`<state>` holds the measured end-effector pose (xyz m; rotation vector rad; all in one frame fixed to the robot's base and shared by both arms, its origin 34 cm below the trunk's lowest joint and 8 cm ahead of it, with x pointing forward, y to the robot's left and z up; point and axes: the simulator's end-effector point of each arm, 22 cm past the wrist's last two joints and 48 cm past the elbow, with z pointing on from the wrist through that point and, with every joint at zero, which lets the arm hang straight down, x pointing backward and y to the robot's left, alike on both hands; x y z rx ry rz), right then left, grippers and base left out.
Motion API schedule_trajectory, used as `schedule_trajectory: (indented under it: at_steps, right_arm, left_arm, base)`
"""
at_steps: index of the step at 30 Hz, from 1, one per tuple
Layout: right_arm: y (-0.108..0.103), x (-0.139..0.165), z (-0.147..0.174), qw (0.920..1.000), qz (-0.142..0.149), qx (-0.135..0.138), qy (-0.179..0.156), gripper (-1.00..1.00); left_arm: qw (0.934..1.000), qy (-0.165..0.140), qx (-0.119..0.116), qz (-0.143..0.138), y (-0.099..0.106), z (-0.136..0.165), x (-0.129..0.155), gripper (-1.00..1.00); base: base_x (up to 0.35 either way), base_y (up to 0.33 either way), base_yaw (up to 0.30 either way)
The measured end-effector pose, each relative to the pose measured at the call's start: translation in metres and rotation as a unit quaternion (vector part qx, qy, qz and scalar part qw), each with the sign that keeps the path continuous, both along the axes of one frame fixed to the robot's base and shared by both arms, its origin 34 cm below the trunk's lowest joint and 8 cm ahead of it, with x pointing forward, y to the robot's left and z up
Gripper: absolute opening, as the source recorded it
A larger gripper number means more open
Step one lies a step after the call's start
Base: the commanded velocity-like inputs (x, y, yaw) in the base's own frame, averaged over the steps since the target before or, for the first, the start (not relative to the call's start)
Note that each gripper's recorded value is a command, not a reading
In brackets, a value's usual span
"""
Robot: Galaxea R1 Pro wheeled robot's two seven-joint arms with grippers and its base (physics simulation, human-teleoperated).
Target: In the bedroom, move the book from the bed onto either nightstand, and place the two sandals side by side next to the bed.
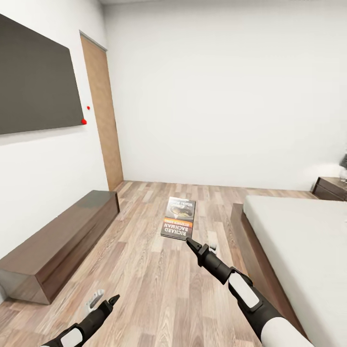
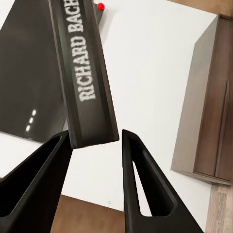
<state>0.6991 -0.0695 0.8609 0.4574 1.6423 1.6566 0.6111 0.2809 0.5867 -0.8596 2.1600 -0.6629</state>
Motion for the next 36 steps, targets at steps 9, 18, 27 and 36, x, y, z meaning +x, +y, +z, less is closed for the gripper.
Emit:
schedule_trajectory:
  at_steps: [9,18,27,36]
  right_arm:
    - [0.0002,0.0,0.0,1.0,0.0,0.0,0.0,-1.0]
    - [0.0,0.0,-0.0001,1.0,0.0,0.0,0.0,-1.0]
    - [-0.0002,0.0,-0.0001,1.0,0.0,0.0,0.0,-1.0]
    - [0.0,0.0,-0.0001,1.0,0.0,0.0,0.0,-1.0]
  left_arm:
    - [1.0,0.0,0.0,0.0,0.0008,0.0001,0.0,1.0]
    - [1.0,0.0,0.0,0.0,0.0011,0.0001,0.0,1.0]
    - [1.0,0.0,0.001,0.0,0.0011,0.0001,0.0,1.0]
    - [1.0,0.0,0.001,0.0,0.0011,0.0001,0.0,1.0]
  base:
    - [0.143,0.0,-0.164]
    - [0.143,0.0,-0.164]
    - [0.143,0.002,-0.161]
    - [0.142,0.052,-0.14]
